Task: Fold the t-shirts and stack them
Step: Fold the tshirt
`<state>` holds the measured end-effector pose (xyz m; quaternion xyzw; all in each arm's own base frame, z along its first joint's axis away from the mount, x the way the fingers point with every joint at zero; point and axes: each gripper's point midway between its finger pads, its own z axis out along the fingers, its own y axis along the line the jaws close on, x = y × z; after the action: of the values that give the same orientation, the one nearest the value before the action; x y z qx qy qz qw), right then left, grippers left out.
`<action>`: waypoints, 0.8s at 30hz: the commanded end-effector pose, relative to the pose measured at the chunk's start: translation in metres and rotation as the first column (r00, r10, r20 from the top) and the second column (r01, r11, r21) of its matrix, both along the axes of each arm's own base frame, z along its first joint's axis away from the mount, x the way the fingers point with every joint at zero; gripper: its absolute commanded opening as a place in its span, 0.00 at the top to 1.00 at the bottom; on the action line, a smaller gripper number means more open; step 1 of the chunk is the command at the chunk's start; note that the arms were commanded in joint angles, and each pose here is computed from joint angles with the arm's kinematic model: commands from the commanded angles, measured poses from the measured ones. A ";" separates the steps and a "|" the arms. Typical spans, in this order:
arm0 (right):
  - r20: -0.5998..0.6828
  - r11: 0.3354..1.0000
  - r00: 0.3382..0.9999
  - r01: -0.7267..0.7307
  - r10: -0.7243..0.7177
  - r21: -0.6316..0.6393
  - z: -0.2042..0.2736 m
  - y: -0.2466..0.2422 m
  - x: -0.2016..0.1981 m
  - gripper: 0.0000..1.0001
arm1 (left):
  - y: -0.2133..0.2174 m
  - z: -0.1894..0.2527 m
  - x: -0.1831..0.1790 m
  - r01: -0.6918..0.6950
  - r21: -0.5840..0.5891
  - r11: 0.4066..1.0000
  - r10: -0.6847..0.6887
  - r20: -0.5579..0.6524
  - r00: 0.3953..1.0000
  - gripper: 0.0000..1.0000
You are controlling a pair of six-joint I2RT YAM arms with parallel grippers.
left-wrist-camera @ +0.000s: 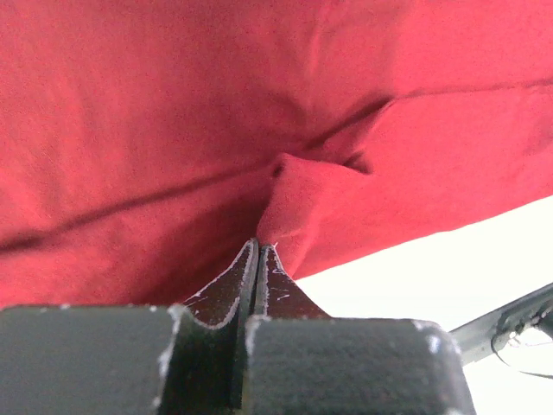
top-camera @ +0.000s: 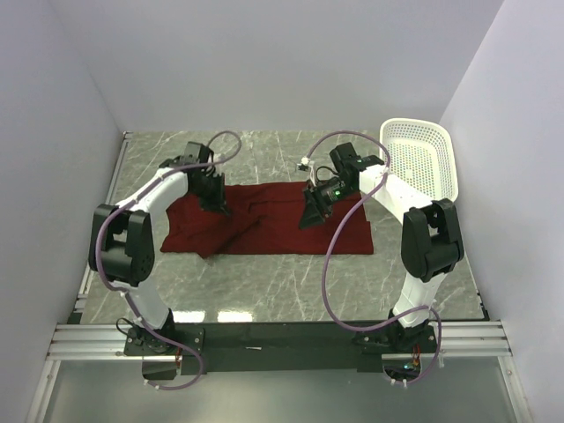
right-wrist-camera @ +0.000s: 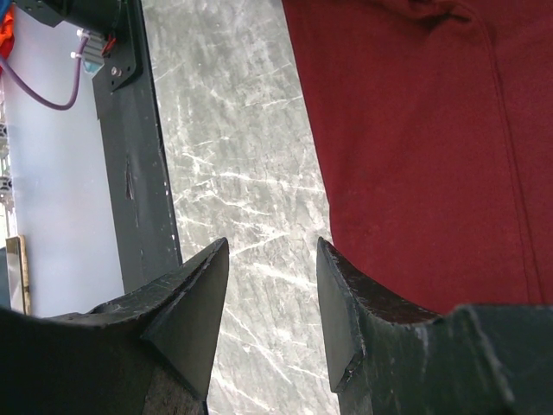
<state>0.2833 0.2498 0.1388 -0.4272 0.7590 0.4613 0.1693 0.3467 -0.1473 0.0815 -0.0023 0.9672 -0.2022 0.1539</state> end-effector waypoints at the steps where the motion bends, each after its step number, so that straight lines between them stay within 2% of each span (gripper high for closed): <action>1: 0.041 0.999 0.999 -0.007 0.005 0.048 0.019 0.000 0.002 0.48 | -0.004 0.025 0.028 0.045 0.041 0.998 -0.048 0.091 0.995 0.99; 10: 0.039 0.999 0.999 0.002 -0.004 0.054 0.020 -0.004 0.004 0.48 | -0.001 0.026 0.078 0.044 0.204 0.978 -0.074 0.144 0.987 0.99; 16: 0.037 0.998 0.999 0.002 -0.004 0.055 0.020 -0.005 0.005 0.48 | 0.004 0.025 0.093 0.024 0.299 0.954 -0.074 0.158 0.985 0.99; 24: 0.031 0.999 1.000 0.004 -0.005 0.053 0.019 -0.006 0.005 0.48 | -0.015 0.028 0.083 0.054 0.257 0.965 -0.100 0.171 0.980 0.99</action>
<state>0.2863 0.2428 0.1405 -0.4183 0.7602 0.4664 0.1719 0.4291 -0.1534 0.0901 0.0591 0.9736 -0.0729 0.2080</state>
